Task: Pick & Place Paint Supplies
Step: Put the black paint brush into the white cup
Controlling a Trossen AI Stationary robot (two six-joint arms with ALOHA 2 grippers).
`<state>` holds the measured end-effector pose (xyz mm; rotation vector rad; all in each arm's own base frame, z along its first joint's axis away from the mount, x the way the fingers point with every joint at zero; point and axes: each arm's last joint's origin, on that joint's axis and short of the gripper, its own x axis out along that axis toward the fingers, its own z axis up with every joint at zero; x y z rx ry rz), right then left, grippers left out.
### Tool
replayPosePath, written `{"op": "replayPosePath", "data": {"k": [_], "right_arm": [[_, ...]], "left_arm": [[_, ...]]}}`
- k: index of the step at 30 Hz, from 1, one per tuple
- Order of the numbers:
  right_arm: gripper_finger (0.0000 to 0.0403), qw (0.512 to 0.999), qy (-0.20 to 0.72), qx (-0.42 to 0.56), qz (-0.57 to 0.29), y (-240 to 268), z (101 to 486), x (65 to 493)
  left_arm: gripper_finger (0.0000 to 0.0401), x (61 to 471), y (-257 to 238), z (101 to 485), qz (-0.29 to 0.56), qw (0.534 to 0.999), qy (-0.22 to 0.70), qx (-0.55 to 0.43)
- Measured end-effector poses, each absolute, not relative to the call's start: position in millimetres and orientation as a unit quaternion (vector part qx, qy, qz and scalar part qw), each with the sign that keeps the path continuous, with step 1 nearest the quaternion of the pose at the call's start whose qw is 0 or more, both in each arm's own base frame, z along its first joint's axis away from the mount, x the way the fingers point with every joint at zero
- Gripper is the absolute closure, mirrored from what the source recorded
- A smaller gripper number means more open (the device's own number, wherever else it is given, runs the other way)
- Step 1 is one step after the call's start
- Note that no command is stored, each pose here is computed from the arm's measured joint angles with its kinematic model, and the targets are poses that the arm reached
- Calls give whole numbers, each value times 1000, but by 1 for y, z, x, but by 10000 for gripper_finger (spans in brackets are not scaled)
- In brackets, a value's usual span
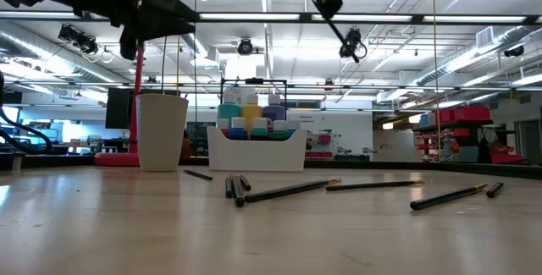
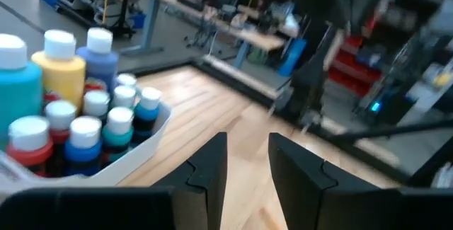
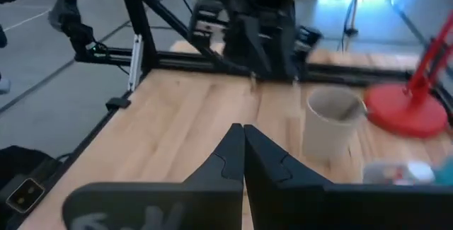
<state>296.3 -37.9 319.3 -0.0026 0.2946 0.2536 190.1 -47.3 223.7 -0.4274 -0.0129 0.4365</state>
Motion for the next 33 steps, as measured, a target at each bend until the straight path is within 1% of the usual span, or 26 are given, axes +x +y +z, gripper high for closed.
{"op": "replayPosePath", "data": {"k": [5, 7, 13, 18, 21, 24, 29, 33], "right_arm": [[403, 986, 101, -24, 134, -19, 317, 315], [403, 987, 92, -28, 132, -15, 314, 321], [403, 992, 49, -48, 109, -10, 304, 341], [403, 994, -3, -39, 98, -11, 299, 356], [403, 995, -28, -33, 86, -12, 294, 363], [403, 995, -28, -35, 85, -13, 284, 370], [403, 995, -24, -34, 86, -13, 277, 375], [403, 995, -29, -34, 86, -13, 278, 374]], "left_arm": [[287, 191, -48, 233, 194, 951, -45, -235], [287, 191, -49, 233, 179, 959, -40, -218], [287, 191, -49, 234, 174, 966, -36, -186], [282, 192, -52, 235, 129, 983, -24, -131], [267, 197, -55, 234, 109, 987, -31, -116], [241, 203, -55, 240, 103, 988, -58, -97], [190, 222, -52, 247, 151, 984, -55, -71], [164, 236, -48, 247, 151, 986, -44, -62]]}}
